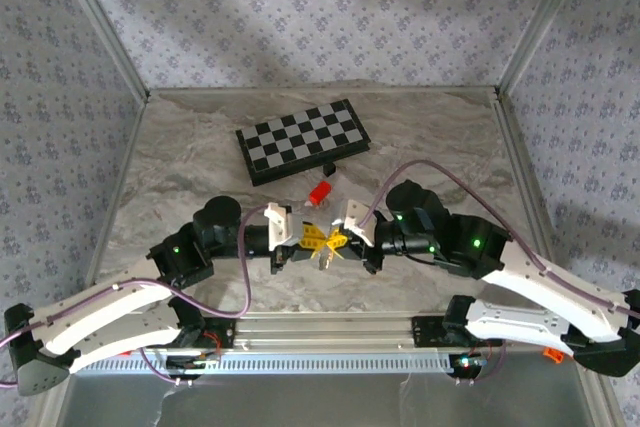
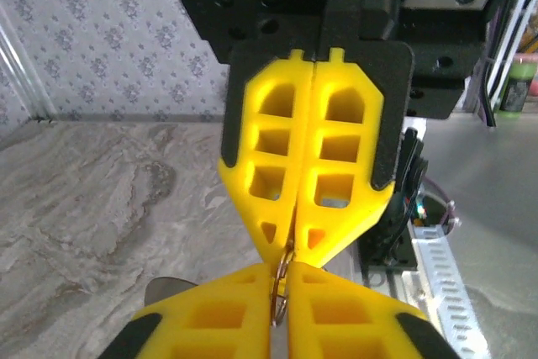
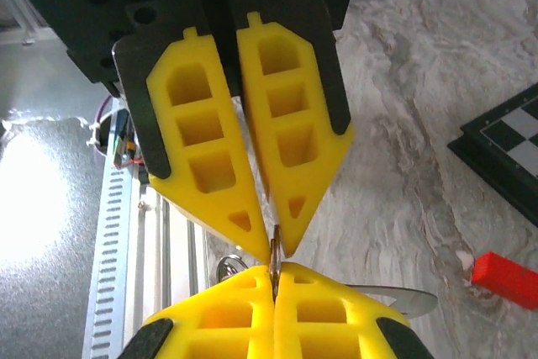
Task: Put the keys on the keyring
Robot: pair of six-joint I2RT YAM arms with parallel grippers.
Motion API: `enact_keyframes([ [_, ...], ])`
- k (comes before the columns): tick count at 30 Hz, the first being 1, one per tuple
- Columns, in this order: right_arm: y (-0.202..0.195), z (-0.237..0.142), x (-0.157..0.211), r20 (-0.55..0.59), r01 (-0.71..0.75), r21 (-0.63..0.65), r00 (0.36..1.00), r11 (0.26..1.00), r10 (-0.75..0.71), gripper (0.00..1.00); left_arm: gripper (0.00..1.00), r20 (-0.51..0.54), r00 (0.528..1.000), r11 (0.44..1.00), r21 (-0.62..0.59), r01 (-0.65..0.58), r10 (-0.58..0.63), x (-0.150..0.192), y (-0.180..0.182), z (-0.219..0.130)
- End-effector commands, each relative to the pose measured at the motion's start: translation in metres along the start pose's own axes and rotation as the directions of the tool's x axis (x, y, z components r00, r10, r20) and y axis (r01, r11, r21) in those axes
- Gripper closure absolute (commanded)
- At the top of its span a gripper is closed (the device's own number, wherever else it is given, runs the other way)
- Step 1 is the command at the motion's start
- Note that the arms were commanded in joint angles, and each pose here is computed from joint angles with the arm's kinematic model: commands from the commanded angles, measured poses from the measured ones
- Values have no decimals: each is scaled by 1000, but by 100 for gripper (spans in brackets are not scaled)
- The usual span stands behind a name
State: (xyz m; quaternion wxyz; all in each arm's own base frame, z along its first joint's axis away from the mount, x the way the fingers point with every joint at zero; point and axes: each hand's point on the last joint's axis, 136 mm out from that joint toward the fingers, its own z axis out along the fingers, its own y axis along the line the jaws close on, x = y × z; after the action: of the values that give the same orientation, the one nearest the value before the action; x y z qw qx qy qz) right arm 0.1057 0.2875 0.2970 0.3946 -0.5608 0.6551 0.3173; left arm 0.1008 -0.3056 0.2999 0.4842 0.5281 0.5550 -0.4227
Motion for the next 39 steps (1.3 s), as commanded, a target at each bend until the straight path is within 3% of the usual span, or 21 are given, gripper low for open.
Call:
enact_keyframes([
  [1,9,-7,0,-35,35,-36,999,999,-36,100,93,8,1000,999,-23,-25,25,-9,5,0],
  [3,11,-7,-1,-34,37,-41,999,999,-38,100,100,17,999,999,-25,-27,28,-10,5,0],
  [9,8,-10,-6,11,25,-11,1000,1000,-25,99,100,103,994,999,-16,-37,38,-28,1,-5],
  [13,5,-13,-12,83,17,15,996,1000,-18,82,100,218,975,999,2,-48,47,-50,-5,-12],
  [19,6,-22,-23,188,10,29,982,1000,-15,81,100,303,952,996,60,-71,50,-69,-15,-16],
  [24,9,-31,-32,254,23,30,967,999,-30,81,100,322,946,993,92,-72,39,-71,-20,-15],
  [33,13,-39,-40,309,38,15,950,999,-41,72,100,325,945,990,117,-73,31,-70,-23,-15],
  [39,12,-35,-37,297,32,12,954,999,-34,80,100,324,946,989,130,-74,29,-70,-25,-14],
])
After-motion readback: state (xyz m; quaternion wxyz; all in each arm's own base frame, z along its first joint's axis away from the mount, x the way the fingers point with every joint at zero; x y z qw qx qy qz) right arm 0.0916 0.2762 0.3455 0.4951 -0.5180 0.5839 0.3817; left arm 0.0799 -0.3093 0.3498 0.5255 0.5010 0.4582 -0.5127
